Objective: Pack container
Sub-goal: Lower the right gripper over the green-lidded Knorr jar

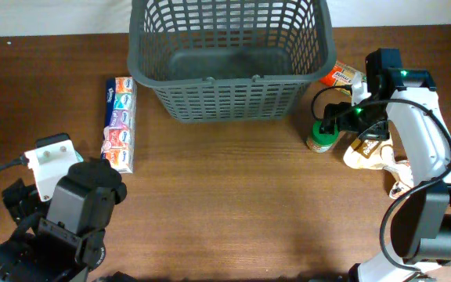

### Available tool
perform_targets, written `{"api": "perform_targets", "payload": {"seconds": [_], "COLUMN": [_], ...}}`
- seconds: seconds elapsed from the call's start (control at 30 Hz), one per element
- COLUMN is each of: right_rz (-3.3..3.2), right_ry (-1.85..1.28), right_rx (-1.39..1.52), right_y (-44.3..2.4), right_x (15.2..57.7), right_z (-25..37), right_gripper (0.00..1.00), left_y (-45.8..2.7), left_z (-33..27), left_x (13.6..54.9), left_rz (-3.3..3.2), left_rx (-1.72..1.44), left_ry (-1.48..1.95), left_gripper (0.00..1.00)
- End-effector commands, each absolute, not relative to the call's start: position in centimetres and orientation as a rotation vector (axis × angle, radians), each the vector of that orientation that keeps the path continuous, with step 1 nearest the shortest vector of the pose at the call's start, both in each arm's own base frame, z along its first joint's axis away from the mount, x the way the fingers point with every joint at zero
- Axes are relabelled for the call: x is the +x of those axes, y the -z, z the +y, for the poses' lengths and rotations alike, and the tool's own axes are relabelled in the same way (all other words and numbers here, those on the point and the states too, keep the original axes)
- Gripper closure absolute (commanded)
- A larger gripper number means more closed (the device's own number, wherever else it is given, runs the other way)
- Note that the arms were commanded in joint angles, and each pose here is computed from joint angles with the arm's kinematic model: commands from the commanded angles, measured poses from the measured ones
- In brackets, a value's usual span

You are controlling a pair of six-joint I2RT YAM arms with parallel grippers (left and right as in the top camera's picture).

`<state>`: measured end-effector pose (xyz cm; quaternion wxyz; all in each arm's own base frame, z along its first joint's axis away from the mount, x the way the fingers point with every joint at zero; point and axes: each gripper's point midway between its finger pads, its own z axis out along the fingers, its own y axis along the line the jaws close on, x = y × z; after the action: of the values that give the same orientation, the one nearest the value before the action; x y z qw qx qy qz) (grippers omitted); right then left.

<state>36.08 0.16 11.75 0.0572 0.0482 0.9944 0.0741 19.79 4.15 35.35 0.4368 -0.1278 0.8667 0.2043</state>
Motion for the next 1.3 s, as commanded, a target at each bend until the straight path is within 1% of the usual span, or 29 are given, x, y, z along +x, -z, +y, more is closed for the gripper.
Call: {"api": "perform_targets", "payload": {"seconds": [0.0, 0.3, 0.6, 0.9, 1.27], "right_rz": [3.016, 3.025, 3.051, 2.989, 3.017], "right_ry": [-0.215, 0.003, 0.030, 0.029, 0.017], "right_rx": [0.044, -0.194, -0.209, -0.229, -0.231], "right_y": [-11.8, -11.3, -9.7, -9.6, -8.4], "right_x": [35.9, 35.8, 36.4, 38.0, 38.1], "right_z": [1.2, 3.8, 2.9, 2.8, 3.0], "right_gripper": [0.01, 0.02, 0.01, 0.01, 0.01], "left_y": [-35.6, -35.6, -35.6, -35.6, -35.6], "left_z": [4.1, 4.1, 4.1, 4.1, 4.1], "left_x": [19.8, 19.8, 19.8, 19.8, 19.8], "left_rz": [2.152, 2.152, 2.152, 2.152, 2.152], "left_rx": [-0.312, -0.312, -0.312, -0.312, -0.312], "left_ry": [-0.509, -0.509, -0.509, -0.509, -0.509], "left_gripper": [0.01, 0.01, 0.01, 0.01, 0.00]}}
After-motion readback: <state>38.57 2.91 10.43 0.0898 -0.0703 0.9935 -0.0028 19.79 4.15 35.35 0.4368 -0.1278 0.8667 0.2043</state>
